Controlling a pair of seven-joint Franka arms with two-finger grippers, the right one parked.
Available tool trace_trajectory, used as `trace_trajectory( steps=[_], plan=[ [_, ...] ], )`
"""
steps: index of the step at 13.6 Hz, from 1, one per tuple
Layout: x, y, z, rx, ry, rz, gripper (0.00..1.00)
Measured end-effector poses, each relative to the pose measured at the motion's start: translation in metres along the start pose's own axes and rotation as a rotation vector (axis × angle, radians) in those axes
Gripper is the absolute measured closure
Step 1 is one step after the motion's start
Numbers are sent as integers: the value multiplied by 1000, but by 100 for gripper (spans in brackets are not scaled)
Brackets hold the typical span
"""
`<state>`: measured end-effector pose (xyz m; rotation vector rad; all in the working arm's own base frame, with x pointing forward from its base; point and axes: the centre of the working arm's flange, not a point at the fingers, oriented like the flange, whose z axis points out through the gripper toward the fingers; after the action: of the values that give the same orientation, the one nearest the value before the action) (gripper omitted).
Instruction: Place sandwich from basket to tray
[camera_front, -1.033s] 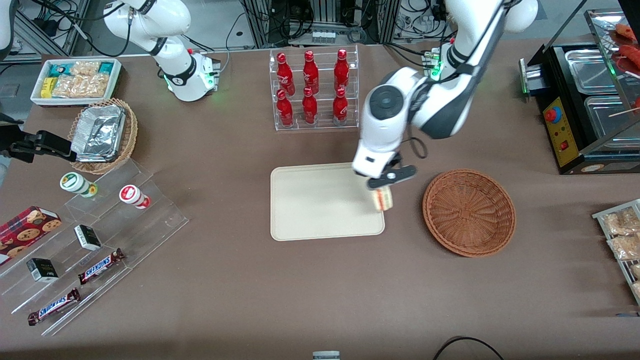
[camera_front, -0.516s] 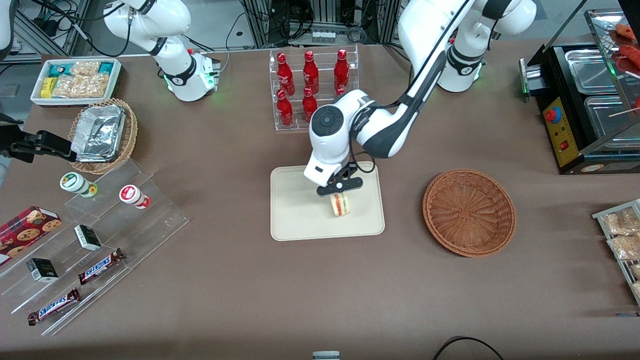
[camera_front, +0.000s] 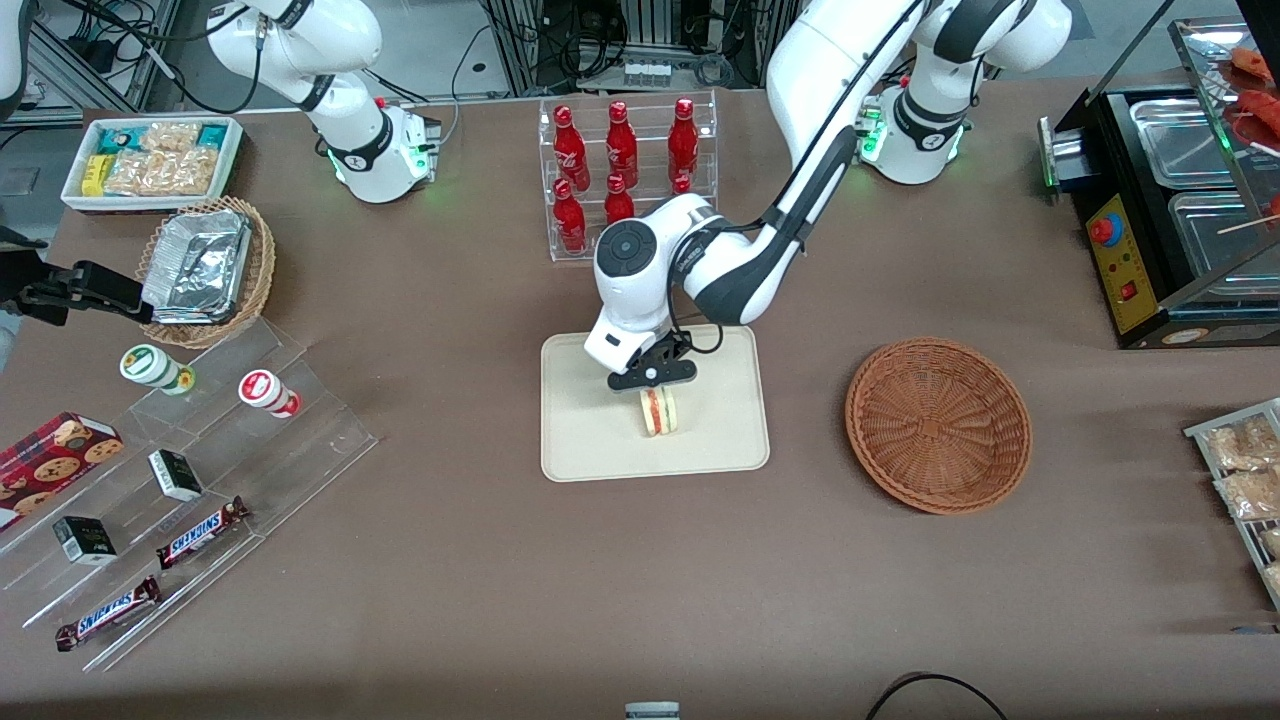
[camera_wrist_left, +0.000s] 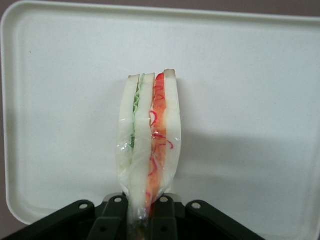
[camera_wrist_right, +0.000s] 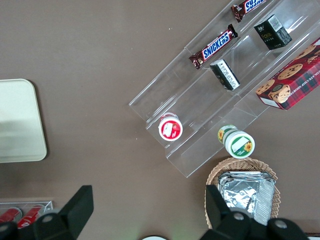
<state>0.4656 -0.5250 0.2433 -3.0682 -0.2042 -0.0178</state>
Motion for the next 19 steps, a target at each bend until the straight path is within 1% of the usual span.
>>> trace_trajectory(
  steps=[3,4,7,8,9,11,12,13,14,16,17,19],
  plan=[
    [-6,3,11,9,-6,10,84],
    [-6,4,10,7,-4,11,78],
    [3,6,-6,-11,15,3,47],
    [6,5,-18,-5,17,-3,36],
    [10,1,-36,4,18,-11,27],
    [20,-16,-85,29,28,-59,7],
    [29,-31,-115,31,37,-98,0],
    [40,-50,-147,22,40,-138,0],
    [55,-75,-177,12,35,-183,0],
    [79,-131,-228,10,10,-222,0],
    [87,-159,-249,16,-6,-217,0],
    [96,-212,-283,32,-42,-163,0]
  ],
)
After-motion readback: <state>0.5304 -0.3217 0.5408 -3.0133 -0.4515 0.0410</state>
